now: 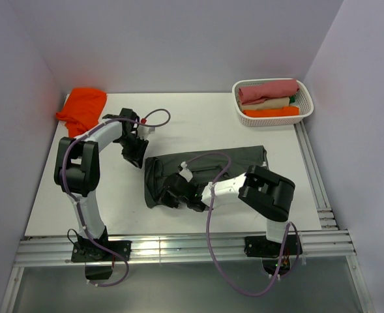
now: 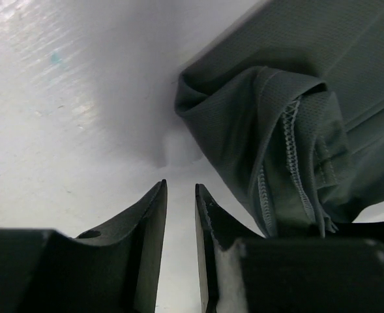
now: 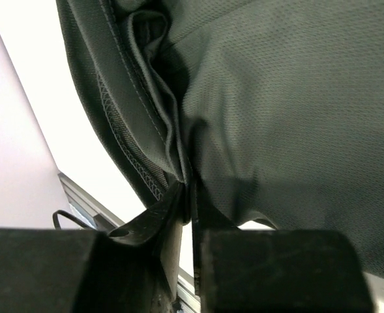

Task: Roll the t-shirts
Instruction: Roll the tshirt

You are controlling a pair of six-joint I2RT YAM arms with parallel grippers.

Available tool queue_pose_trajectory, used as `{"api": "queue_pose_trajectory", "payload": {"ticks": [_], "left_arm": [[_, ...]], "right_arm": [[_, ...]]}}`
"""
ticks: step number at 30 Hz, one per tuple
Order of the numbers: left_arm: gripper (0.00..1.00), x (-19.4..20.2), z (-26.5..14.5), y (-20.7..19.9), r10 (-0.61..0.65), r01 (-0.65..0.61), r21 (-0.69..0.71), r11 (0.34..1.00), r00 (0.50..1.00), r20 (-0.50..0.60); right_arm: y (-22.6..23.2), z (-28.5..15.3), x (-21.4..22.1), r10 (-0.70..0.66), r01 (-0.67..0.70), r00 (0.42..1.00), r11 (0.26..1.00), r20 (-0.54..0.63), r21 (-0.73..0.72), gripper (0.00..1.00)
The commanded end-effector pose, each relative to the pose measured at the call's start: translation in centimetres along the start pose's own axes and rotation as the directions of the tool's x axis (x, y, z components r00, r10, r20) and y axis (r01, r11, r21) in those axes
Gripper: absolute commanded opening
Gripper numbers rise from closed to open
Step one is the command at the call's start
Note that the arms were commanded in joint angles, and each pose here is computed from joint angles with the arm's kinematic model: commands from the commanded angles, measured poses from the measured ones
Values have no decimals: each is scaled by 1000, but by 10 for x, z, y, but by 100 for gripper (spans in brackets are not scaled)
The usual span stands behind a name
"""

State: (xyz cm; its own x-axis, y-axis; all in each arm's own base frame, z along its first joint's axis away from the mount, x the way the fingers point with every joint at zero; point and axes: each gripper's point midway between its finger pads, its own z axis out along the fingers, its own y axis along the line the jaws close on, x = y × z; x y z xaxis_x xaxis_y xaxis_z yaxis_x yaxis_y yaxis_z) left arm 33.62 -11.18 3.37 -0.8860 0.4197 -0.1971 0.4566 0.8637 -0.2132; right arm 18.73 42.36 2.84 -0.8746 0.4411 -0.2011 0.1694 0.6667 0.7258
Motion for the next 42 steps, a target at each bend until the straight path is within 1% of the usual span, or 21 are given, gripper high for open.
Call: {"api": "queue_pose_trajectory", "payload": {"ticks": [1,4,7,10,12,14,15,17,18,20,21,23,24,25,27,29,30,31,33,35,42], "left_arm": [[29,-14,-18,-16,49,-53,47,998,996,81],[29,-13,-21,-23,59,-64,69,996,995,79],[29,-11,-23,-31,68,-75,88,993,995,79],[28,-9,-23,-41,84,-92,112,989,994,74],[28,-7,-23,-44,90,-97,122,988,994,63],[28,-7,-22,-51,97,-104,140,985,994,57],[28,-8,-22,-53,100,-107,147,983,993,58],[27,-9,-21,-59,109,-116,155,981,993,54],[28,-9,-21,-62,110,-118,161,980,992,54],[28,-11,-21,-69,116,-123,177,977,992,50],[28,-11,-21,-72,115,-122,187,975,992,49],[27,-14,-20,-76,118,-125,192,973,992,47],[28,-15,-20,-78,118,-125,196,973,992,49],[27,-17,-19,-80,119,-125,200,972,992,45],[27,-17,-19,-82,118,-125,202,971,992,43],[28,-18,-17,-83,120,-126,200,972,992,41],[28,-18,-17,-84,121,-127,202,971,992,41],[28,-18,-16,-84,122,-127,202,971,992,37],[28,-19,-15,-84,118,-123,200,972,992,37],[28,-20,-14,-85,120,-125,198,972,992,37],[28,-22,-9,-86,121,-124,190,974,992,27]], "right_arm": [[26,-9,-14,26,-22,999,996,46,-84,16],[28,-10,-17,10,-6,998,998,63,-61,27],[30,-15,-24,0,4,995,999,101,-44,34],[27,-23,-31,-16,17,990,1000,138,-5,37],[35,-29,-38,-34,34,986,999,166,2,37],[32,-34,-42,-79,70,978,996,195,52,37],[44,-37,-45,-90,82,975,995,204,51,37],[40,-37,-45,-151,131,967,985,206,108,37],[54,-38,-47,-159,141,964,985,214,96,37],[54,-34,-45,-210,186,957,974,202,132,37],[67,-34,-46,-216,197,955,974,203,112,37],[64,-24,-43,-264,239,947,960,183,147,37],[77,-22,-45,-270,247,944,959,189,139,37],[64,-13,-42,-307,274,937,942,167,194,37],[78,-9,-43,-326,294,931,937,164,189,37],[73,1,-39,-365,330,920,918,143,219,37],[81,2,-37,-370,338,918,918,143,208,37],[73,9,-33,-389,355,914,904,117,237,37],[75,12,-32,-398,363,911,898,109,248,37],[66,13,-32,-415,370,904,881,106,295,37],[56,15,-17,-440,400,896,862,66,310,37]]}}
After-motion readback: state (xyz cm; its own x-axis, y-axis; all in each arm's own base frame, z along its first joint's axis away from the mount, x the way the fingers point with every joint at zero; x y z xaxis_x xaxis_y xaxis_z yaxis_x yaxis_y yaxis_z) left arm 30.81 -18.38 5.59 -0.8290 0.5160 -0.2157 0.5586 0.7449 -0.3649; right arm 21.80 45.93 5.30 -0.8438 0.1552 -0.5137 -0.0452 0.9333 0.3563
